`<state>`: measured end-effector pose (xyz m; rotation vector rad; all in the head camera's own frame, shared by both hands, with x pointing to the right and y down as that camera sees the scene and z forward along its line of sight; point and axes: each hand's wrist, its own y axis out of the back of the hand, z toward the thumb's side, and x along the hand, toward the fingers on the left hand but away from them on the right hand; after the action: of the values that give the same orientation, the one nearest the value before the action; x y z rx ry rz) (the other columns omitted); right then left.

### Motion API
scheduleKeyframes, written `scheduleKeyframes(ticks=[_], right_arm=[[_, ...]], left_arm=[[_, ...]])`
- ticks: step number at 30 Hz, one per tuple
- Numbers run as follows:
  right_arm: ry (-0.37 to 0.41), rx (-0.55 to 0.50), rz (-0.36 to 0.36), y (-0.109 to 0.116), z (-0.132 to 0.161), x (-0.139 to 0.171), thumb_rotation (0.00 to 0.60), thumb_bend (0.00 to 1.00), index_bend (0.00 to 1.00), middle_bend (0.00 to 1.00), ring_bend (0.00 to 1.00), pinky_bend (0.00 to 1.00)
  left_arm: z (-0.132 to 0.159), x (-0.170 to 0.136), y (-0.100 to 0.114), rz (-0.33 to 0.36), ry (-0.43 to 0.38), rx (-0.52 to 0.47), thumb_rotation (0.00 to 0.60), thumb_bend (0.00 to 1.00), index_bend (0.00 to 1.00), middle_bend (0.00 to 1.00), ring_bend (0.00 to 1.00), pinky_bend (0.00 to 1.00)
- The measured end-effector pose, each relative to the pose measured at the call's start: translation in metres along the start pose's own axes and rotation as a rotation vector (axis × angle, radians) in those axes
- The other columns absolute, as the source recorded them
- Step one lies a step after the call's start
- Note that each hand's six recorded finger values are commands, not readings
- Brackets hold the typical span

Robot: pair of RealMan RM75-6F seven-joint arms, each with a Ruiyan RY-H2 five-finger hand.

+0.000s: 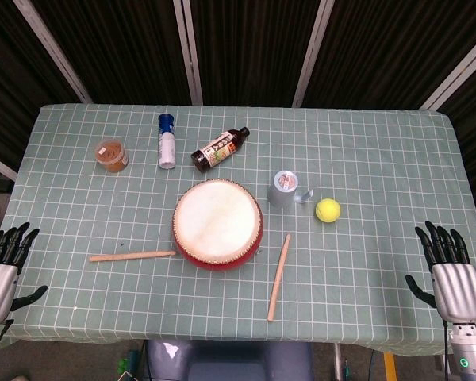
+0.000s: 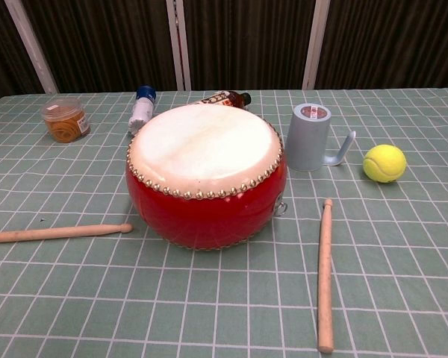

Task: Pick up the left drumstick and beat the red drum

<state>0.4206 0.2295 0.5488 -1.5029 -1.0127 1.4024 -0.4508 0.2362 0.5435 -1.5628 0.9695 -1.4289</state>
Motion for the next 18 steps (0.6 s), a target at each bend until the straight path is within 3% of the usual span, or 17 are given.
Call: scheduleKeyframes(ticks=[18], right_arm=[[0.002,-0.012,0.016,-0.0025,0.0006,0.0009,0.600,0.32,0.00,0.00,0.00,0.04]], left_arm=[[-0.0007,0.0004,-0.0033,-0.023,0.013,0.004,0.600,0.00,0.00,0.00,0.00,0.00]])
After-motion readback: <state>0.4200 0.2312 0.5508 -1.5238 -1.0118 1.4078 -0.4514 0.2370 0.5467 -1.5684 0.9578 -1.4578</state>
